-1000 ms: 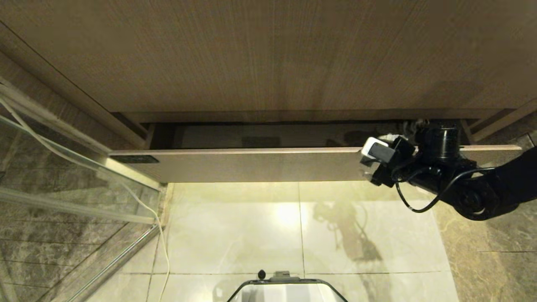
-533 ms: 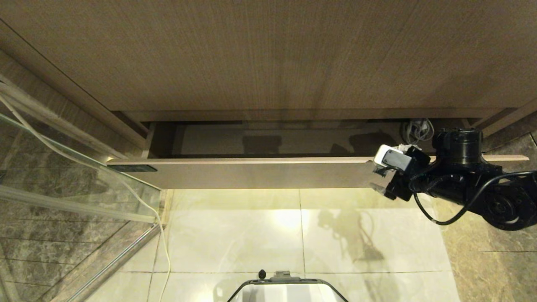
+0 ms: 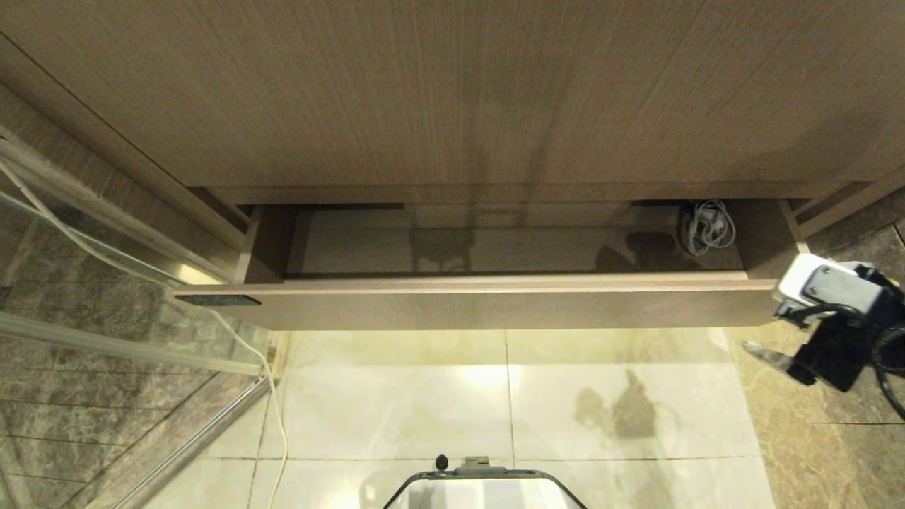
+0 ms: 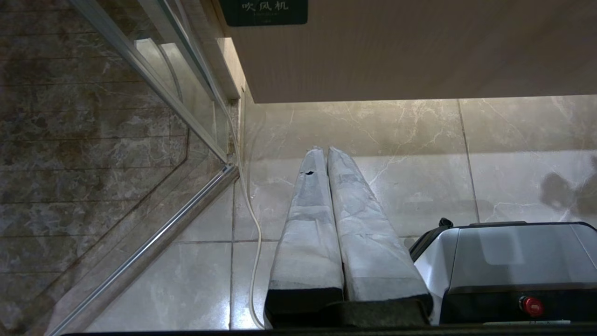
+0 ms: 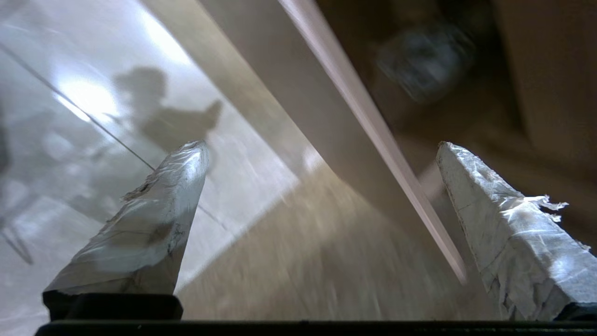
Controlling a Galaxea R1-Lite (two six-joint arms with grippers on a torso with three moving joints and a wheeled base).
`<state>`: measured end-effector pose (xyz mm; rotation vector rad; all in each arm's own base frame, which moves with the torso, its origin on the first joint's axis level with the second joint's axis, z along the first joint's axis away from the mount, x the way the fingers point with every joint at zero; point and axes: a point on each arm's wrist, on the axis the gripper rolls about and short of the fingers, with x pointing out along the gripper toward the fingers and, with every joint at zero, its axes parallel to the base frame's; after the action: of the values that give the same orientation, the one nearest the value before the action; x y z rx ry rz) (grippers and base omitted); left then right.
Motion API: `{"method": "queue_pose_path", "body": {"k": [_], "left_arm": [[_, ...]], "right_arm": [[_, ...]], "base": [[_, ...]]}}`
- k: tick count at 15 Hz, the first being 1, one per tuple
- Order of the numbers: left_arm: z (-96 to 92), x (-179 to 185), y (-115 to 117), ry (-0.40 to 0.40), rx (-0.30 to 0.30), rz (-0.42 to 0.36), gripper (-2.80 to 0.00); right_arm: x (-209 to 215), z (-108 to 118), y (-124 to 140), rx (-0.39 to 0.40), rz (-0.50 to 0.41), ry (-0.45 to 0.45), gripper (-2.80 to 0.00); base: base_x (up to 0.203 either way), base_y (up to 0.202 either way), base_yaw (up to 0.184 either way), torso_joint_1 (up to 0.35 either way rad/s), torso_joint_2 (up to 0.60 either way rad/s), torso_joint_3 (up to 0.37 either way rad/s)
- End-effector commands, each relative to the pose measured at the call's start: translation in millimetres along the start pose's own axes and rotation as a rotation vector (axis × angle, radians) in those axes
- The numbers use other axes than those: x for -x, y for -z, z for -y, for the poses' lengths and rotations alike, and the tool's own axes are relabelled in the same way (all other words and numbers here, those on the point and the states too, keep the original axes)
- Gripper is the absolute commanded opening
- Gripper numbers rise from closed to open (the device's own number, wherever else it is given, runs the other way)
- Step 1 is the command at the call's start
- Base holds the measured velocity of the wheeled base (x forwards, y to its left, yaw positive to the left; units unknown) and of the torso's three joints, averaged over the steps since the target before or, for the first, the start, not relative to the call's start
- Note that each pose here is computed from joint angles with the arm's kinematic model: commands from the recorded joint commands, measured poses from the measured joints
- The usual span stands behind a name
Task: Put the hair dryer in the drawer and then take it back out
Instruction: Pull open the drawer
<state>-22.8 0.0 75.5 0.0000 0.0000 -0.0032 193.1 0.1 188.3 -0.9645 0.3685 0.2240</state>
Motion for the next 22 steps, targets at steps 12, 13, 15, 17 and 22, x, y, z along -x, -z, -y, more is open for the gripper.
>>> {"method": "queue_pose_path", "body": {"k": [12, 13, 15, 17, 22], "left_arm": [[0.0, 0, 0, 0.000, 0.000, -0.001, -2.80], [0.0, 0, 0, 0.000, 0.000, -0.002, -2.80], [0.0, 0, 0, 0.000, 0.000, -0.002, -2.80], [0.0, 0, 0, 0.000, 0.000, -0.002, -2.80], [0.0, 0, 0, 0.000, 0.000, -0.002, -2.80]], "right_arm": [[137, -38, 36, -0.592, -0.053, 0.381, -2.80], [137, -40, 35, -0.588, -0.041, 0.379, -2.80], [138, -39, 34, -0.584, -0.023, 0.372, -2.80], [138, -39, 34, -0.583, -0.021, 0.363, -2.80], [147, -43, 33, -0.562, 0.034, 0.369, -2.80]], "base": [[0.000, 0.000, 0.000, 0.000, 0.00, 0.000], [0.000, 0.000, 0.000, 0.000, 0.00, 0.000], [0.000, 0.000, 0.000, 0.000, 0.00, 0.000], [0.000, 0.000, 0.000, 0.000, 0.00, 0.000], [0.000, 0.000, 0.000, 0.000, 0.00, 0.000]]}}
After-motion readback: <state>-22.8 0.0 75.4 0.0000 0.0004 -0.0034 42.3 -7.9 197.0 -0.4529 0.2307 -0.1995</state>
